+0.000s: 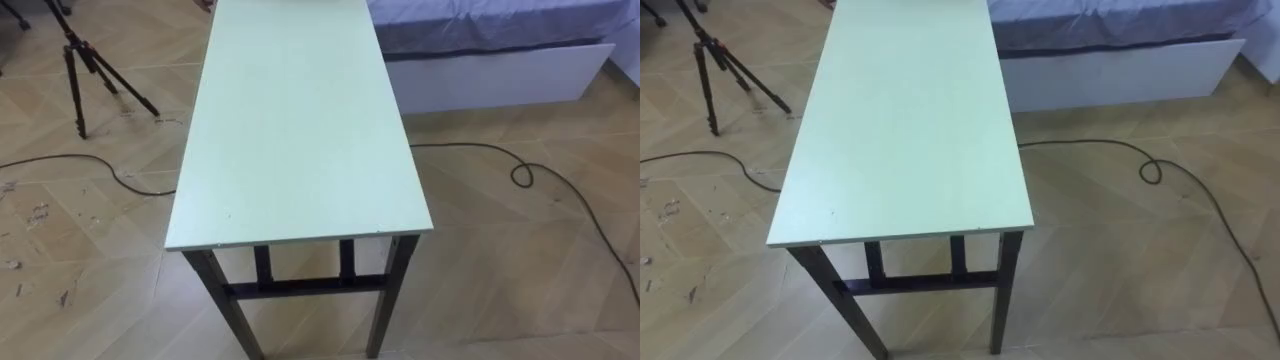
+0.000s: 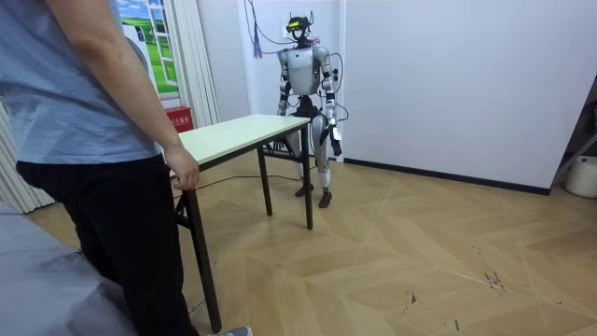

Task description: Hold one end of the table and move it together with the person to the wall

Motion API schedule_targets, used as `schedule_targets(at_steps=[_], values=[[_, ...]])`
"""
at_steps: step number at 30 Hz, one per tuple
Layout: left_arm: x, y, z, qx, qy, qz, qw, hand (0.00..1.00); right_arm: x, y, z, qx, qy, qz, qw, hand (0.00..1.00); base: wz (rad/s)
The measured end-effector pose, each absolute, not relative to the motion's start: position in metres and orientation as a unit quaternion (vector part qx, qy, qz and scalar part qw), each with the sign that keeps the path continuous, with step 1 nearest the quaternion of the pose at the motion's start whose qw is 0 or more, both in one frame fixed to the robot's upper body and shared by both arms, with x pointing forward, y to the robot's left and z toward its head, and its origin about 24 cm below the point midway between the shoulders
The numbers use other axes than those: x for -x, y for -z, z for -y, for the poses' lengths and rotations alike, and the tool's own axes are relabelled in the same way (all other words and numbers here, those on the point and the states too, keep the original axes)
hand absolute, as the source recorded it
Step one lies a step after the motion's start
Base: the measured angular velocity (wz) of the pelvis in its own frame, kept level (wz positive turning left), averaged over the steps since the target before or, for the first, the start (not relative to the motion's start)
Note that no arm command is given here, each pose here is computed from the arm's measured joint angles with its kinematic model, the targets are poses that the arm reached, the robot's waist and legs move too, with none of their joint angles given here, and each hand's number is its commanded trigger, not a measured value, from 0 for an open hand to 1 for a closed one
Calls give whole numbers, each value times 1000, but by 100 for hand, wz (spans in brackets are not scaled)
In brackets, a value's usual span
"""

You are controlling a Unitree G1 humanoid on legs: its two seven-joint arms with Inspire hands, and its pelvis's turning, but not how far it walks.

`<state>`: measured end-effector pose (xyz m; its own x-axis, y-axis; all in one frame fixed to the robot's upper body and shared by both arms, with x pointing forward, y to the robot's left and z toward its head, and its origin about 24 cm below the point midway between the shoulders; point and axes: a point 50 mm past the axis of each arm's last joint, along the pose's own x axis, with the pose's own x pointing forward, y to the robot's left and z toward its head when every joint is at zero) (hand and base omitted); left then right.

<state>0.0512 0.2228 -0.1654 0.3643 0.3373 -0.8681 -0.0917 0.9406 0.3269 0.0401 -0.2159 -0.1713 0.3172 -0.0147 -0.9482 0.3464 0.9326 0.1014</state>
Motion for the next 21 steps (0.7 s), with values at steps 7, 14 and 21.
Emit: schedule_targets(at_steps=[7, 14, 21], values=[[-53, 165, -222, -110, -129, -547, 820, 0, -47, 171, 212, -141, 89, -571, 803, 0, 2], [-52, 167, -219, -26, -165, -547, 820, 0, -52, 171, 209, -163, 82, -564, 805, 0, 2], [-56, 167, -214, 52, -151, -537, 828, 0, -49, 170, 207, -193, 70, -556, 805, 0, 0]])
